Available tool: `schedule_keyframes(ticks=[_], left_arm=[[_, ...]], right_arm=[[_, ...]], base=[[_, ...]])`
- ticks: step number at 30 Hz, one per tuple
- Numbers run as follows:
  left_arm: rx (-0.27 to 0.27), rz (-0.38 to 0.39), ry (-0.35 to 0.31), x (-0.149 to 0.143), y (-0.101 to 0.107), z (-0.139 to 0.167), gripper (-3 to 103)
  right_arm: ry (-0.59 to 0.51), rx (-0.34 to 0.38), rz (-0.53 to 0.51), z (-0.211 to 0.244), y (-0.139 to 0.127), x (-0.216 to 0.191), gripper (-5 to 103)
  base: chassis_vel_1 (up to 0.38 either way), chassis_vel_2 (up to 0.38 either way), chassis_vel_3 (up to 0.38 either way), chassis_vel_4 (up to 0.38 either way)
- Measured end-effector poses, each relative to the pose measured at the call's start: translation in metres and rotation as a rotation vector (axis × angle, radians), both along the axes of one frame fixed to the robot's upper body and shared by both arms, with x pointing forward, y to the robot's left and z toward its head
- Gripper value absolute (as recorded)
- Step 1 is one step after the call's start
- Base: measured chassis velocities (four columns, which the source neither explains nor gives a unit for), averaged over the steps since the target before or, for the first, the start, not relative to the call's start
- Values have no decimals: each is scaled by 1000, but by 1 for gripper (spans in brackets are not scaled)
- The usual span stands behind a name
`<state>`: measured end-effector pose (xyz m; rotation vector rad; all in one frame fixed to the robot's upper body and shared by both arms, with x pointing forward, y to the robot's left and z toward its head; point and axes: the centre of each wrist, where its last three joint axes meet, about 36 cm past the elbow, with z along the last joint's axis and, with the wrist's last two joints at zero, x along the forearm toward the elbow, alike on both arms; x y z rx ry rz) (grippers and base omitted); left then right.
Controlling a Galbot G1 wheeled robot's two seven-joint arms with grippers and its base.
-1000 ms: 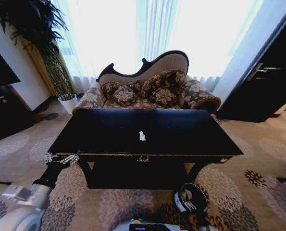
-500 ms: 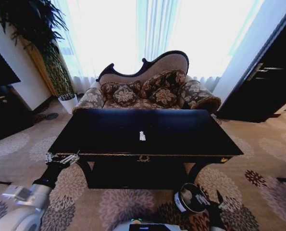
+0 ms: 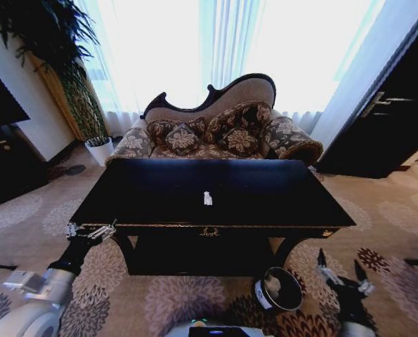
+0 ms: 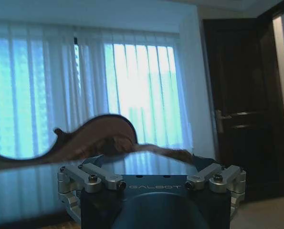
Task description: Move to the front of the table and place the trash on the table into the trash bin.
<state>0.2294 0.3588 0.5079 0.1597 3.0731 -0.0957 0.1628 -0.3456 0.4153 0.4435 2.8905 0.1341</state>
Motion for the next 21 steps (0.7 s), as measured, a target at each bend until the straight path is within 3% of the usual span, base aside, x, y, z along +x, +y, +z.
schedule_keyframes(ticks=[4,12,16,21], left_arm=[[0,0,0,0,0,0,100],[0,0,0,0,0,0,100],[0,0,0,0,0,0,100],[0,0,0,0,0,0,100]], right_arm=[[-14,1,46,23,6,15,100],[20,34,252,88,28,66,100],[141,70,428,136,47,92,100],[238,57,502,153,52,102,100]], base=[[0,0,0,0],[0,0,0,0],[0,0,0,0],[0,0,0,0]])
